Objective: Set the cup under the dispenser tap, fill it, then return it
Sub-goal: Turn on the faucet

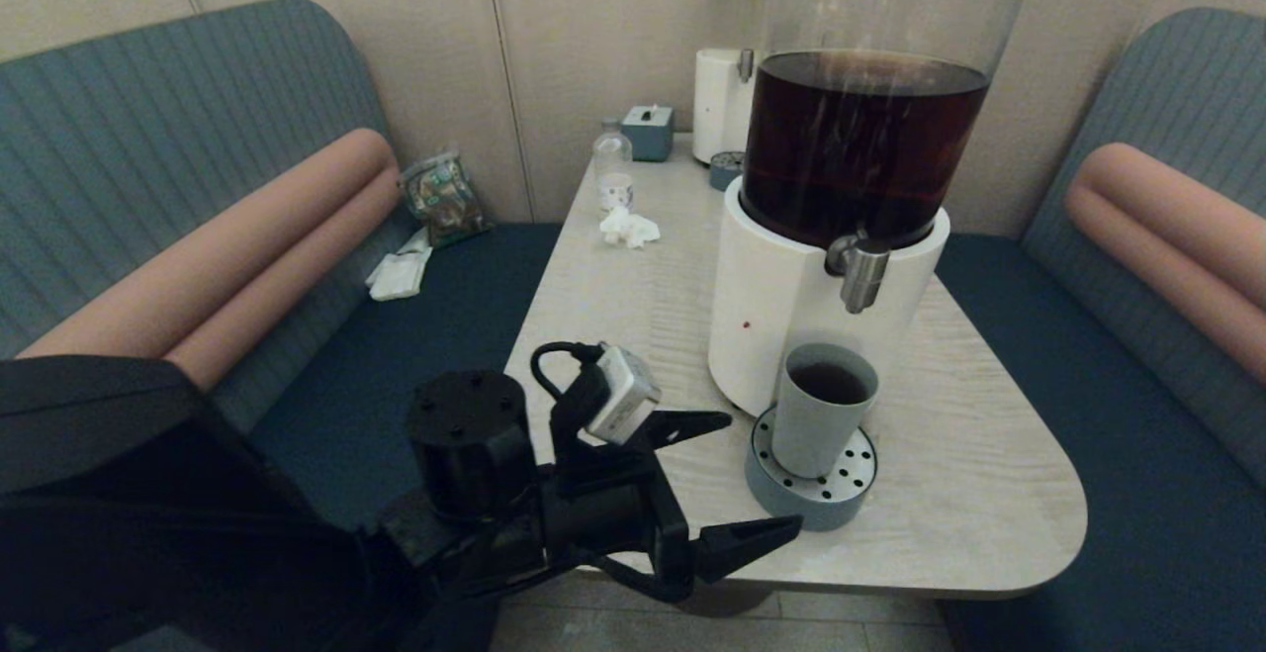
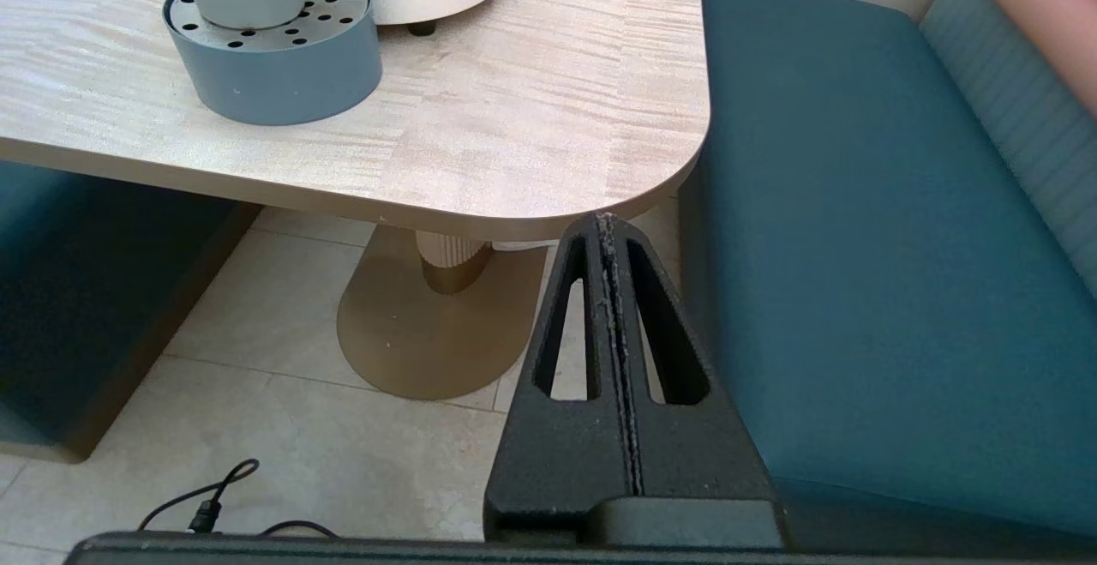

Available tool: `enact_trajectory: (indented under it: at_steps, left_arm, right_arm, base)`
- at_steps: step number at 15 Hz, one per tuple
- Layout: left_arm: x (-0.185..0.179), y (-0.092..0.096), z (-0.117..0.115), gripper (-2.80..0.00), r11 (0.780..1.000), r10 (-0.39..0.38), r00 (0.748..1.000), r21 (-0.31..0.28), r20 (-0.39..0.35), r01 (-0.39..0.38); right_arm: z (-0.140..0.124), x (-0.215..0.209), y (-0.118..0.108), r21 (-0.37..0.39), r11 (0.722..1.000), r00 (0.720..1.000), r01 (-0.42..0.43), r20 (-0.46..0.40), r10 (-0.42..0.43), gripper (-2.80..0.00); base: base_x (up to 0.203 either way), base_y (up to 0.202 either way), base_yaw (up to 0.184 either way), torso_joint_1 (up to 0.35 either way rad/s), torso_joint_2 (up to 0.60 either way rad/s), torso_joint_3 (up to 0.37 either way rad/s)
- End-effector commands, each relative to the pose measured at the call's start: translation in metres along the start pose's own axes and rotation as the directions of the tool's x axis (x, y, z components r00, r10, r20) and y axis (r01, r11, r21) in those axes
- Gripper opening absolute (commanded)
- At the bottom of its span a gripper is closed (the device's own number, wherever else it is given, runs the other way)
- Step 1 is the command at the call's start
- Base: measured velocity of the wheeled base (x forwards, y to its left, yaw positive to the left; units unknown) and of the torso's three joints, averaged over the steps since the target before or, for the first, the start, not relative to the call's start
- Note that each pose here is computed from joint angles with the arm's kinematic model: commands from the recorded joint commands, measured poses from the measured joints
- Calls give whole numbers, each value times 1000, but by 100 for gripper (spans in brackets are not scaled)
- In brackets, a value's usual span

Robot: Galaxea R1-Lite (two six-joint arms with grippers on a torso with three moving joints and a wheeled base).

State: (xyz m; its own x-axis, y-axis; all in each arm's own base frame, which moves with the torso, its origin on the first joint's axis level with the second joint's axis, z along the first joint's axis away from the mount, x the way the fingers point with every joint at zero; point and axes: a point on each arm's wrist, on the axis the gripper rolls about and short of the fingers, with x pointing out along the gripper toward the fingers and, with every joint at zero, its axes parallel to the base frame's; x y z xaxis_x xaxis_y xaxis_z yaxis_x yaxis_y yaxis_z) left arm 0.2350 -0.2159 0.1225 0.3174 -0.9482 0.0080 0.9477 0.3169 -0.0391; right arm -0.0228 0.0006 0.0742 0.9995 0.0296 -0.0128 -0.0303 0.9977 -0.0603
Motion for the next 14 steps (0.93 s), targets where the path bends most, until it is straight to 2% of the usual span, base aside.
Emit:
enact_trajectory:
  at_steps: [1, 4, 5, 6, 7, 8, 9, 10, 12, 14]
  left_arm:
    - [-47, -27, 42, 0, 997, 63, 993, 26, 105, -66]
    - [-104, -55, 65, 0, 982, 186, 962, -14, 201, -187]
    - [-121, -59, 71, 0, 973, 228, 945, -21, 236, -229]
    - [-142, -61, 79, 0, 955, 291, 912, -21, 289, -297]
    - [-160, -60, 84, 0, 927, 360, 873, -20, 329, -375]
    - [-176, -58, 90, 0, 890, 428, 825, -14, 370, -456]
    - [-196, -62, 98, 0, 843, 485, 761, 1, 432, -538]
    - [-213, -71, 106, 0, 804, 510, 705, 19, 493, -594]
    - [-237, -92, 116, 0, 731, 535, 611, 43, 583, -681]
    - [-252, -115, 117, 0, 673, 554, 536, 36, 637, -738]
  right_arm:
    - [0, 0, 0, -1, 1000, 1000, -1, 2, 1, -280]
    - [0, 0, 0, -1, 1000, 1000, -1, 2, 1, -280]
    - [0, 0, 0, -1, 1000, 1000, 0, 2, 0, -280]
    - [0, 0, 0, -1, 1000, 1000, -1, 2, 1, -280]
    - [0, 0, 0, -1, 1000, 1000, -1, 2, 1, -280]
    - [0, 0, 0, -1, 1000, 1000, -1, 2, 1, -280]
    - [0, 0, 0, -1, 1000, 1000, -1, 2, 1, -280]
    - [0, 0, 0, -1, 1000, 1000, -1, 2, 1, -280]
    - [0, 0, 0, -1, 1000, 1000, -1, 2, 1, -280]
    - [0, 0, 0, -1, 1000, 1000, -1, 2, 1, -280]
  base:
    - [0, 0, 0, 0, 0, 0]
    - [0, 0, 0, 0, 0, 0]
    - [0, 0, 0, 0, 0, 0]
    - [0, 0, 0, 0, 0, 0]
    - [0, 0, 0, 0, 0, 0]
    - [0, 0, 0, 0, 0, 0]
    - [0, 0, 0, 0, 0, 0]
    - [0, 0, 0, 0, 0, 0]
    - [0, 0, 0, 0, 0, 0]
    - [0, 0, 0, 0, 0, 0]
